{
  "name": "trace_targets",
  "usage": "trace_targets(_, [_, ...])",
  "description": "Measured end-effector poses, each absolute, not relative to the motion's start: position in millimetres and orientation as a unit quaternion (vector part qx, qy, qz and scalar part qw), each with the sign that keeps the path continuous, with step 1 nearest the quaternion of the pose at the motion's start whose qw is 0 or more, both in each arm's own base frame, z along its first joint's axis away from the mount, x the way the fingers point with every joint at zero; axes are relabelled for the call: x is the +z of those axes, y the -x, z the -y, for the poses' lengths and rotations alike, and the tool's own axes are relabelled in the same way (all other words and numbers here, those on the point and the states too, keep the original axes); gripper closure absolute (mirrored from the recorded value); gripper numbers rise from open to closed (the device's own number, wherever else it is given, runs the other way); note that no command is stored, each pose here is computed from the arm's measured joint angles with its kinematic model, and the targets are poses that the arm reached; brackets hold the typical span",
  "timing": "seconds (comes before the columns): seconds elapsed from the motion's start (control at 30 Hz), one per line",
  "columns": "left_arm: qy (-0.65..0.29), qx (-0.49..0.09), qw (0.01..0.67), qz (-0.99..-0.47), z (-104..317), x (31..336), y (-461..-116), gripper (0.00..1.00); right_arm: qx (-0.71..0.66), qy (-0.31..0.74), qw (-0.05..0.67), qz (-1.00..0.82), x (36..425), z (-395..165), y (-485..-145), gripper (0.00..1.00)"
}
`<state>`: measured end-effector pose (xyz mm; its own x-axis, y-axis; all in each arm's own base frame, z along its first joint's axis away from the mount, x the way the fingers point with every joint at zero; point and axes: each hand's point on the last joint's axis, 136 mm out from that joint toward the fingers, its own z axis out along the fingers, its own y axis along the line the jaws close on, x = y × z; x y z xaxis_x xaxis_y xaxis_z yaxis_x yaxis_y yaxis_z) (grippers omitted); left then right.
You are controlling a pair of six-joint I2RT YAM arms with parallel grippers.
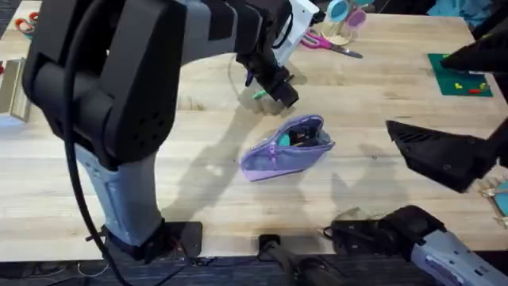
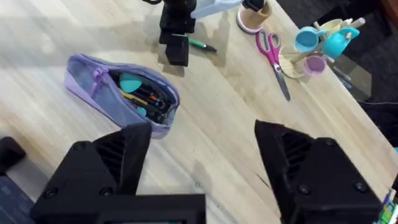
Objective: Unzip the bag, pick up the pens from the table one at a time and place them inside, then zip the bag closed.
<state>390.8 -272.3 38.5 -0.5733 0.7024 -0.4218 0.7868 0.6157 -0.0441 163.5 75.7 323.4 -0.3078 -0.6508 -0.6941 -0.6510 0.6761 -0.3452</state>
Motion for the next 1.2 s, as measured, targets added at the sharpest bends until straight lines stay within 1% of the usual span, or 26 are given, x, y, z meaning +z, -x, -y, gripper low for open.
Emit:
trace_targets(0.3, [-0.428,-0.111,0.174,-0.880,270.4,37.7,-389.2,0.061,0.000,0.402,0.429,-0.809,323.4,-75.7,-163.6,0.005])
trace_targets(0.43, [-0.427,-0.110,0.173,-0.881,269.4,37.7,-389.7,0.157,0.000,0.402,0.429,-0.809,323.4,-75.7,-163.6,0.005])
trace_targets(0.53, [-0.426,-0.110,0.173,-0.881,268.4,37.5,-389.8,0.308,0.000,0.402,0.429,-0.809,323.4,-75.7,-163.6,0.005])
trace_targets(0.57, [-0.426,-0.110,0.172,-0.881,268.5,37.5,-389.7,0.372,0.000,0.402,0.429,-0.809,323.4,-75.7,-163.6,0.005])
trace_targets(0.6, [-0.426,-0.110,0.172,-0.881,268.5,37.4,-389.7,0.413,0.000,0.402,0.429,-0.809,323.4,-75.7,-163.6,0.005])
trace_targets(0.77, [-0.425,-0.118,0.168,-0.882,270.4,37.6,-387.0,0.724,0.000,0.402,0.430,-0.808,323.9,-75.8,-163.9,0.006])
trace_targets(0.83, [-0.425,-0.127,0.165,-0.881,272.4,38.1,-384.6,0.877,0.000,0.402,0.434,-0.807,325.4,-76.2,-165.0,0.006])
trace_targets(0.87, [-0.425,-0.129,0.165,-0.880,273.2,38.2,-383.9,0.929,-0.001,0.401,0.437,-0.805,326.7,-76.6,-166.1,0.006])
trace_targets(0.93, [-0.426,-0.130,0.166,-0.880,274.5,38.5,-383.8,0.953,-0.001,0.400,0.441,-0.803,328.5,-77.1,-167.3,0.006])
trace_targets(1.2, [-0.421,-0.133,0.165,-0.882,273.8,39.2,-384.3,0.960,-0.001,0.401,0.440,-0.804,328.1,-77.0,-167.1,0.005])
